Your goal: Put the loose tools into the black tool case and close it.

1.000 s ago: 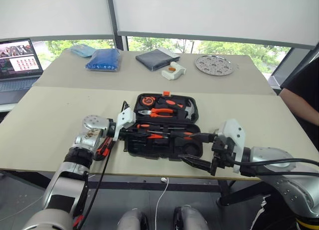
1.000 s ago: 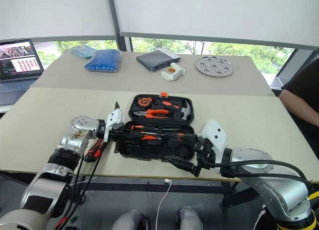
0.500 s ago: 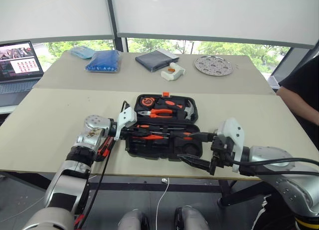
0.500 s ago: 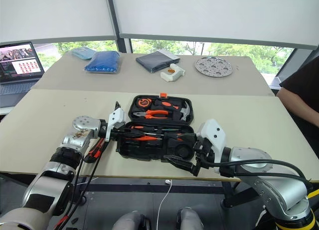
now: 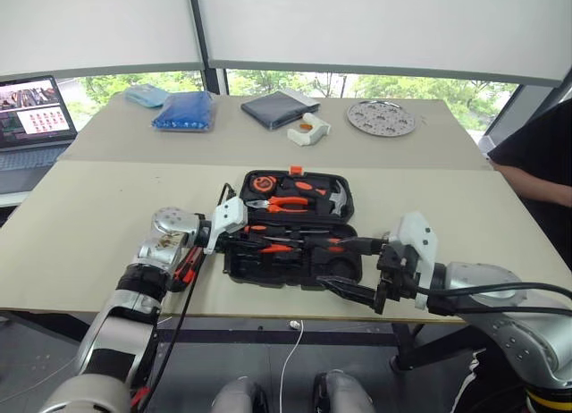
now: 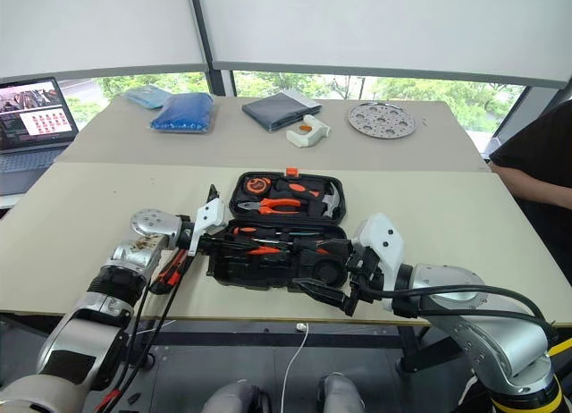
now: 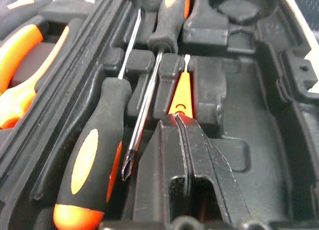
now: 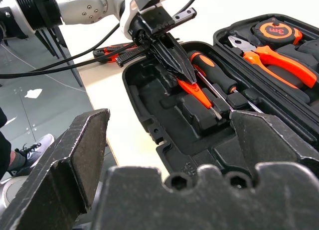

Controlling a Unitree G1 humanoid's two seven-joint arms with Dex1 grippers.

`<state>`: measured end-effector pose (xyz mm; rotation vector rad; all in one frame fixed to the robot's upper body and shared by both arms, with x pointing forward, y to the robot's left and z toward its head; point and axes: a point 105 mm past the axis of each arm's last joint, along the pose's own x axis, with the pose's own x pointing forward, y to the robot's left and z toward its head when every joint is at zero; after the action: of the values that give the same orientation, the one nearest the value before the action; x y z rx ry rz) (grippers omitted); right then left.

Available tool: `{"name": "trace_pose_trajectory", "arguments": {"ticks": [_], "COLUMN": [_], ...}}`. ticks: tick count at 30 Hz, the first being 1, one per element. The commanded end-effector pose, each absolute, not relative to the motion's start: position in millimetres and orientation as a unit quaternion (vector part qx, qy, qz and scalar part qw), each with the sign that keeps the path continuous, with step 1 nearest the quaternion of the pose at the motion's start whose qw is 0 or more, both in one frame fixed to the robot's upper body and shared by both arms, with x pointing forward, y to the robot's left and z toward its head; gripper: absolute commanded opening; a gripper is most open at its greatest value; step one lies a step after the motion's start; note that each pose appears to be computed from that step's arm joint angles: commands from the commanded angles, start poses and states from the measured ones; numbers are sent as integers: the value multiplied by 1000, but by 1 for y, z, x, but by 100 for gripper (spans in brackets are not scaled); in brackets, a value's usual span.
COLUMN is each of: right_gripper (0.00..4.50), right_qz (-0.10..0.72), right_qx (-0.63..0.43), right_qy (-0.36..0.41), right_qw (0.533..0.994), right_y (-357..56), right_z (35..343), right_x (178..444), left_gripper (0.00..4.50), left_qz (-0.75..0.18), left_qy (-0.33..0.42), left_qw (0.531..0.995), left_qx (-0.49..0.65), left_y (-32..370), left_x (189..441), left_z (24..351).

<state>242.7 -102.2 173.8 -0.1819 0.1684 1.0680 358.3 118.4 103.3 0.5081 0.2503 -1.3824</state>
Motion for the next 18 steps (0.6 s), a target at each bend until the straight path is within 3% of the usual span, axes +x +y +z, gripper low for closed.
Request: {"name": "trace_pose_trajectory", "arguments": {"ticks": [1,3,6,10,12,16,18], "right_gripper": [450,450,450,450,450,450,450], "right_qz": [515,518,528,545,561,592,606], "right_qx": [-92,-93,-100,-109,-114,-129,-134], "right_qy": [59,59,49,45,46,43,40], "right_qw": [850,848,842,830,819,794,783], "right_y": [-99,-98,-97,-96,-92,-84,-81], "right_z": [182,182,191,194,194,194,196], "right_x": [240,240,245,248,247,247,247], "left_gripper": [3,3,72,222,300,447,447], "left_qz": [-619,-608,-553,-486,-446,-355,-324], "left_qy": [203,185,119,94,103,160,189], "left_qw": [723,740,810,862,884,915,921], "left_qx": [231,221,154,109,99,105,109], "left_y": [141,149,185,224,242,281,291], "left_x": [345,349,355,335,320,285,268], "left_z": [67,85,156,200,204,174,158]}}
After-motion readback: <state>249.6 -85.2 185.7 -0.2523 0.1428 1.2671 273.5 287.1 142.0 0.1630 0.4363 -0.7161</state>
